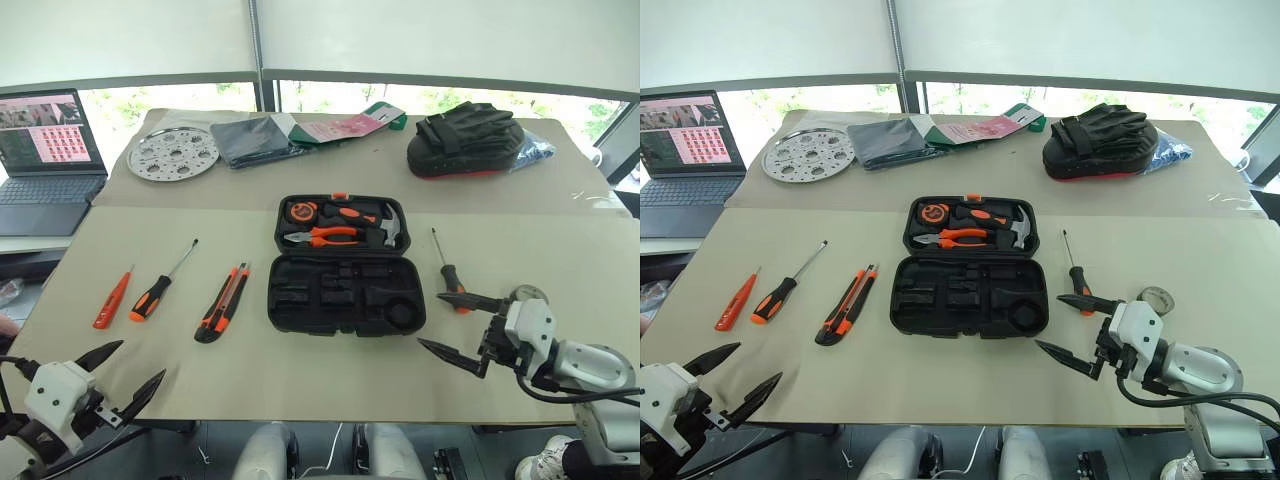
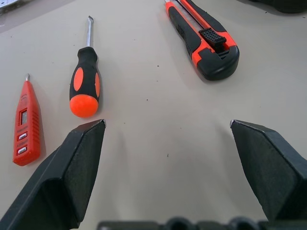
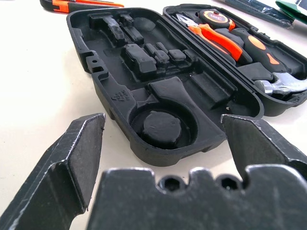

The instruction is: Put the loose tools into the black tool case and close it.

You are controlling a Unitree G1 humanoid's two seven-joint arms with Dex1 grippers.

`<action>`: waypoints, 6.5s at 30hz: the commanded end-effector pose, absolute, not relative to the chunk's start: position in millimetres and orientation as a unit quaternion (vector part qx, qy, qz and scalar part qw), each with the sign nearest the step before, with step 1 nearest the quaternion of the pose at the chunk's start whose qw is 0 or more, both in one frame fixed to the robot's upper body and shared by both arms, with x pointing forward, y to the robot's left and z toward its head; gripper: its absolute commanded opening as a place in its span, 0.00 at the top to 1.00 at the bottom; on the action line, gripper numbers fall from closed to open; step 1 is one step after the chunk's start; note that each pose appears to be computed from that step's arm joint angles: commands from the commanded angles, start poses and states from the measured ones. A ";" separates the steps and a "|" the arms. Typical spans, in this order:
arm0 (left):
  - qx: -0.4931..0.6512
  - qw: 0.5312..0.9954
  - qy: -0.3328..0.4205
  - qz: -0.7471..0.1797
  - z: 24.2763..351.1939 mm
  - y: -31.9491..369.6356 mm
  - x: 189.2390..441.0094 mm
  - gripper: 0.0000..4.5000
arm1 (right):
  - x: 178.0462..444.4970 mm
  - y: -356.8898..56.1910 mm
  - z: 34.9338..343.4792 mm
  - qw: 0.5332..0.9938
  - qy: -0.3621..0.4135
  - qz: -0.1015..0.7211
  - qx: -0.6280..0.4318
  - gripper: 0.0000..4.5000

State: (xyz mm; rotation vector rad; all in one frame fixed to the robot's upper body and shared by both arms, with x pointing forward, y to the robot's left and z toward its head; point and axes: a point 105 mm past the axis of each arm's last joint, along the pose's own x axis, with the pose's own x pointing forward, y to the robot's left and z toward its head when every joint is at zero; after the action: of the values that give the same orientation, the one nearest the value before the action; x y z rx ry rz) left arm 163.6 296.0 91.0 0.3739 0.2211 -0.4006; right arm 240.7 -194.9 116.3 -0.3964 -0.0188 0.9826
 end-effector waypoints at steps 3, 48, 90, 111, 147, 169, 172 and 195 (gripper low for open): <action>0.100 0.987 0.084 -0.093 118.2 325.1 150.4 0.00 | 240.4 -162.7 154.4 0.841 -0.119 0.515 -0.113 0.01; 0.103 0.977 0.071 -0.174 170.3 300.6 293.2 0.80 | 213.8 -133.5 171.5 0.822 -0.210 0.525 -0.064 0.00; 0.430 0.714 0.116 -0.541 132.8 88.2 372.4 0.80 | 220.9 -177.3 172.2 0.883 -0.161 0.432 -0.086 0.00; 0.198 0.805 0.032 -0.558 131.2 65.2 367.4 0.99 | 221.1 -168.4 171.4 0.886 -0.146 0.435 -0.064 0.00; 0.130 0.843 -0.066 -0.517 148.0 217.1 254.5 0.01 | 190.4 -275.9 106.3 0.978 0.049 0.163 -0.117 0.00; 0.079 0.830 -0.097 -0.543 163.0 179.5 230.3 0.00 | 311.0 -248.7 100.9 0.955 0.227 0.157 -0.108 0.06; 0.078 0.831 -0.097 -0.542 163.5 178.0 230.4 0.00 | 324.0 -246.4 102.4 0.959 0.217 0.147 -0.111 0.24; 0.048 0.853 -0.096 -0.511 168.2 178.6 230.2 0.00 | 306.7 -112.8 201.8 0.773 -0.034 0.575 -0.265 0.77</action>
State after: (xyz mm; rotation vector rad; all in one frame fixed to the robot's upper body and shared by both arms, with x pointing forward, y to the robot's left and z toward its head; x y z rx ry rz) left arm 233.5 180.9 160.4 0.0673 -0.1831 -1.0624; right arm 306.8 -119.9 204.0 -0.5193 -0.0858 1.1840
